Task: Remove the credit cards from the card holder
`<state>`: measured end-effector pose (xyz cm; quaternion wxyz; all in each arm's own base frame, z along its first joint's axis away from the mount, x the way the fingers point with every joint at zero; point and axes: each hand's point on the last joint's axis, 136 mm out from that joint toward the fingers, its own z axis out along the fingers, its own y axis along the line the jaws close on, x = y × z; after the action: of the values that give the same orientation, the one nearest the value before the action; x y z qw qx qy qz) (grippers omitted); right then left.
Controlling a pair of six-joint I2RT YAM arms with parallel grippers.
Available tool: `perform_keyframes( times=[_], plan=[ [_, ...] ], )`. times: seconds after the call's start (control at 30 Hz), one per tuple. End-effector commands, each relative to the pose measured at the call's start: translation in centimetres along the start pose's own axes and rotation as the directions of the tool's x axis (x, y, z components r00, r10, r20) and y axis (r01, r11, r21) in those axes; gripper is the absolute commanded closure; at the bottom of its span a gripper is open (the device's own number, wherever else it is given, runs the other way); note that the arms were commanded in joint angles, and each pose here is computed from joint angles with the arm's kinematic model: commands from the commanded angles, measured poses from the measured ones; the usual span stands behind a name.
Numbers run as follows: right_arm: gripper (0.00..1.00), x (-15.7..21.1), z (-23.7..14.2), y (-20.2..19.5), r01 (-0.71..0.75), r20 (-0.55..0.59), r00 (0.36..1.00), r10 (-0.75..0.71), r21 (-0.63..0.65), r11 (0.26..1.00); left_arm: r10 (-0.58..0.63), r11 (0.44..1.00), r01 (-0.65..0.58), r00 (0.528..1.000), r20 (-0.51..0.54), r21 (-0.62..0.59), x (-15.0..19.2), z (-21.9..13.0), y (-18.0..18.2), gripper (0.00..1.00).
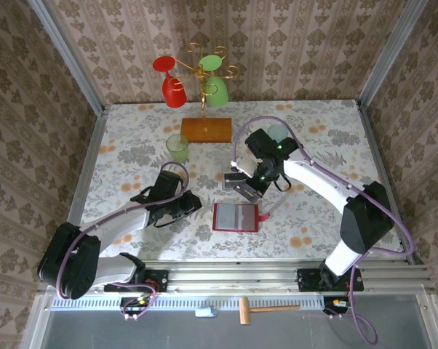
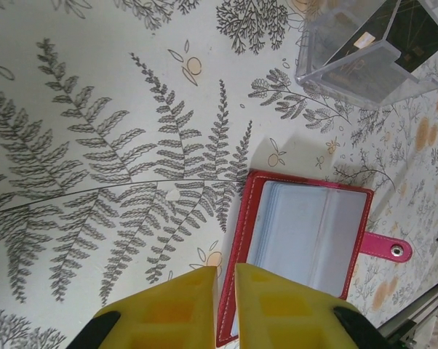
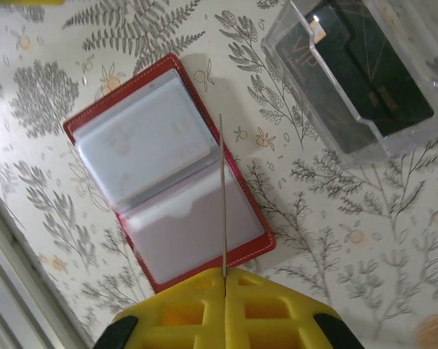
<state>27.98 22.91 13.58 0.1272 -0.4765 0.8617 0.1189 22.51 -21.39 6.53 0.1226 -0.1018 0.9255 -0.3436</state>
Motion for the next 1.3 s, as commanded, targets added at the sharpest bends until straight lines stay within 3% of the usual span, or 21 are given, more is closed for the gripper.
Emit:
perform_keyframes(
  times=[0.0,0.4,0.93,1.1,1.27],
  plan=[
    [1.00,0.3,-0.2,-0.2,0.225,-0.076,0.972,-0.223,0.008,0.974,0.005,1.000,-0.005,1.000,0.007,-0.005,0.0,-0.4,0.7,0.85],
    [1.00,-2.3,0.2,-2.4,0.438,-0.165,0.885,-0.436,-0.028,0.899,-0.023,1.000,0.023,0.999,0.042,0.000,-0.5,-1.1,1.4,0.85],
    [1.00,-6.3,2.0,-6.0,0.475,-0.191,0.854,-0.483,-0.090,0.875,-0.058,0.998,0.058,0.997,0.049,-0.005,-1.0,-0.5,2.1,0.84],
    [1.00,-6.5,2.6,-6.8,0.473,-0.198,0.852,-0.484,-0.105,0.875,-0.042,0.999,0.042,0.998,0.037,-0.012,-1.3,-0.3,1.8,0.78],
    [1.00,-6.1,3.3,-7.6,0.461,-0.211,0.854,-0.476,-0.121,0.879,0.008,1.000,-0.007,0.999,0.039,-0.017,-1.9,-0.5,1.1,0.65]
  ],
)
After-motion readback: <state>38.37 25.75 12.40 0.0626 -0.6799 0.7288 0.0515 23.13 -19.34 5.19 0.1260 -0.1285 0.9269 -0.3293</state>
